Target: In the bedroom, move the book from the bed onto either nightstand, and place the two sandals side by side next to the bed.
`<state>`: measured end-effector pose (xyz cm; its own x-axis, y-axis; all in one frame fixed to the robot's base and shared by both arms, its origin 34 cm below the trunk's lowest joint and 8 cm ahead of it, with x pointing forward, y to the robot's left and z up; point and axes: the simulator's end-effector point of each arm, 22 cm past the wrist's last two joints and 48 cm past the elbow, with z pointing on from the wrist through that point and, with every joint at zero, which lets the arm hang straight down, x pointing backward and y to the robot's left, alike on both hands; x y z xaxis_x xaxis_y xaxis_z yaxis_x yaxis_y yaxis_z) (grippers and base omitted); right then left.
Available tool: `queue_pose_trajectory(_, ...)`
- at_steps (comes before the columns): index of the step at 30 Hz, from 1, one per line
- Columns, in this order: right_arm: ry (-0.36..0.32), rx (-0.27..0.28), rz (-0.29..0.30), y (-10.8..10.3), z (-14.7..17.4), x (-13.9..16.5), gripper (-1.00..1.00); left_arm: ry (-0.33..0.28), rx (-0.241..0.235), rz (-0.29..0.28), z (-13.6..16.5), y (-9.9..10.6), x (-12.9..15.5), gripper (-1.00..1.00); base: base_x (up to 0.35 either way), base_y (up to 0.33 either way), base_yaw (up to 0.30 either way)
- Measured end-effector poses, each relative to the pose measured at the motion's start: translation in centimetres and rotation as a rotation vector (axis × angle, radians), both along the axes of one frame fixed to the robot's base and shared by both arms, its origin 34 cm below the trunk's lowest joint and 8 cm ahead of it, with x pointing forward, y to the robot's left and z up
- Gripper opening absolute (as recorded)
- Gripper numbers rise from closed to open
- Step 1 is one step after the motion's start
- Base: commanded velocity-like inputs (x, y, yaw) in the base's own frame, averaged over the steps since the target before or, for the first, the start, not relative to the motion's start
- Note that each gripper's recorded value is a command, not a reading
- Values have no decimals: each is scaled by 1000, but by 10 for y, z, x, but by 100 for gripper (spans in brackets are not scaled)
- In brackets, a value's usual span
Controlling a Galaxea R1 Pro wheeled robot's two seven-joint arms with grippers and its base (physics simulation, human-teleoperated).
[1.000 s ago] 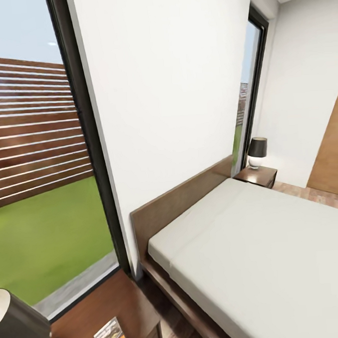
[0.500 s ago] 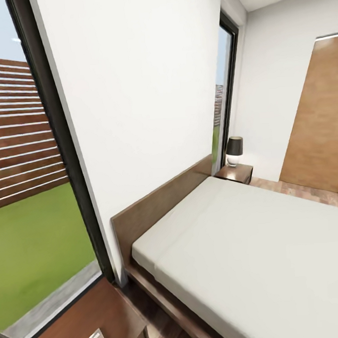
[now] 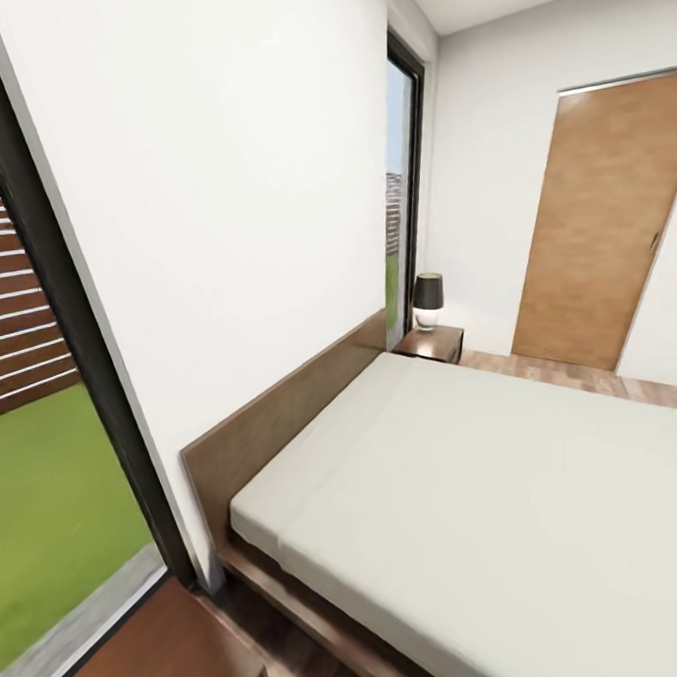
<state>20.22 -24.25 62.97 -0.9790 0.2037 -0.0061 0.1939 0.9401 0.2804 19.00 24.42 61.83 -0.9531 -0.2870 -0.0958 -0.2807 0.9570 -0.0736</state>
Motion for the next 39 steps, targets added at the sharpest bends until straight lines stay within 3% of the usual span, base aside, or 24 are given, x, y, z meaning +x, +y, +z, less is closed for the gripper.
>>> queue_pose_trajectory(39,0,-1,0,0,0,0,100,0,-2,0,0,-1,0,100,0,0,-263)
